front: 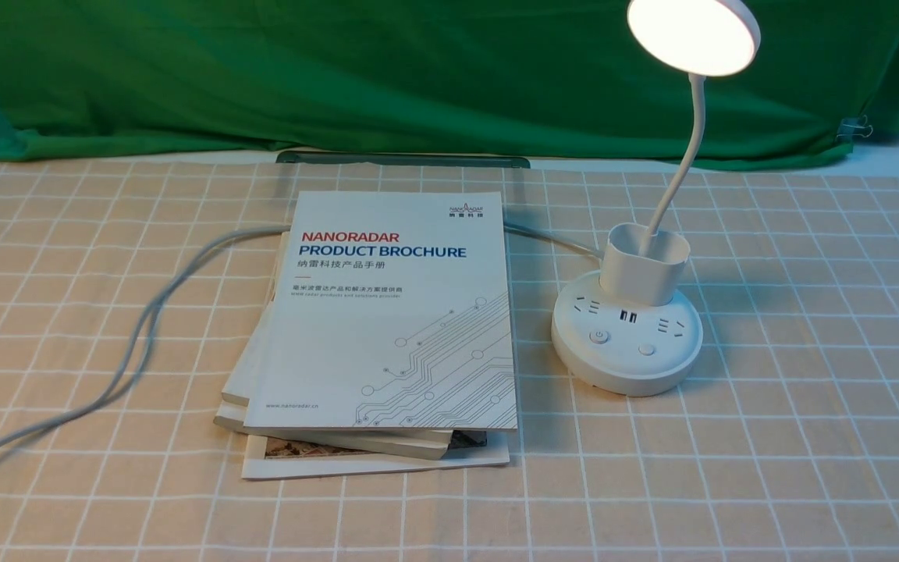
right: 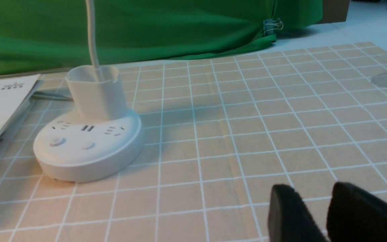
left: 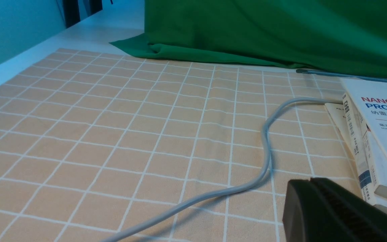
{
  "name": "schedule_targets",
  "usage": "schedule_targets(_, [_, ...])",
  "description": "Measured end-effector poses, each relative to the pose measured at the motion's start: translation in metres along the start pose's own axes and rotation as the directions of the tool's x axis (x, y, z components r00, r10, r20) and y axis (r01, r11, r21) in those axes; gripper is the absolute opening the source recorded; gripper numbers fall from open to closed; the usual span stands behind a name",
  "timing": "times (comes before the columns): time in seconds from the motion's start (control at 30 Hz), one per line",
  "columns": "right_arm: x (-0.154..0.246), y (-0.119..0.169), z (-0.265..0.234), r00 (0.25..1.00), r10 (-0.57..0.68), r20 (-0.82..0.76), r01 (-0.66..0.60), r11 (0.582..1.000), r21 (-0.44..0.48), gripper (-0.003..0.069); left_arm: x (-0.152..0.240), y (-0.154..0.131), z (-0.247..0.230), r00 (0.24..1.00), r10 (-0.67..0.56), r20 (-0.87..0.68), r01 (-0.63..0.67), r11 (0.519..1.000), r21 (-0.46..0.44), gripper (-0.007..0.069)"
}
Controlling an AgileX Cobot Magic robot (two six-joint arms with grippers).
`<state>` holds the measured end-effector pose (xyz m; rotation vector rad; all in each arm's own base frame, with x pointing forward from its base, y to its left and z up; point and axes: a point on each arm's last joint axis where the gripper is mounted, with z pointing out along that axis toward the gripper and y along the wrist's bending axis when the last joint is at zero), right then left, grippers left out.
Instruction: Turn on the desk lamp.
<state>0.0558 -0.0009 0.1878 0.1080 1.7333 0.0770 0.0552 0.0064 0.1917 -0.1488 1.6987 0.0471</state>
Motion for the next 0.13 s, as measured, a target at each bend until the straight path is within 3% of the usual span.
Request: schedule_targets(0.13, [0.0, 0.0, 0.0, 1.0, 0.0, 0.0, 0.0, 1.0, 0.0, 0.024, 0.0, 0.0, 0.0, 1.0, 0.0, 0.0, 0.0, 1.0, 0.0, 0.0021])
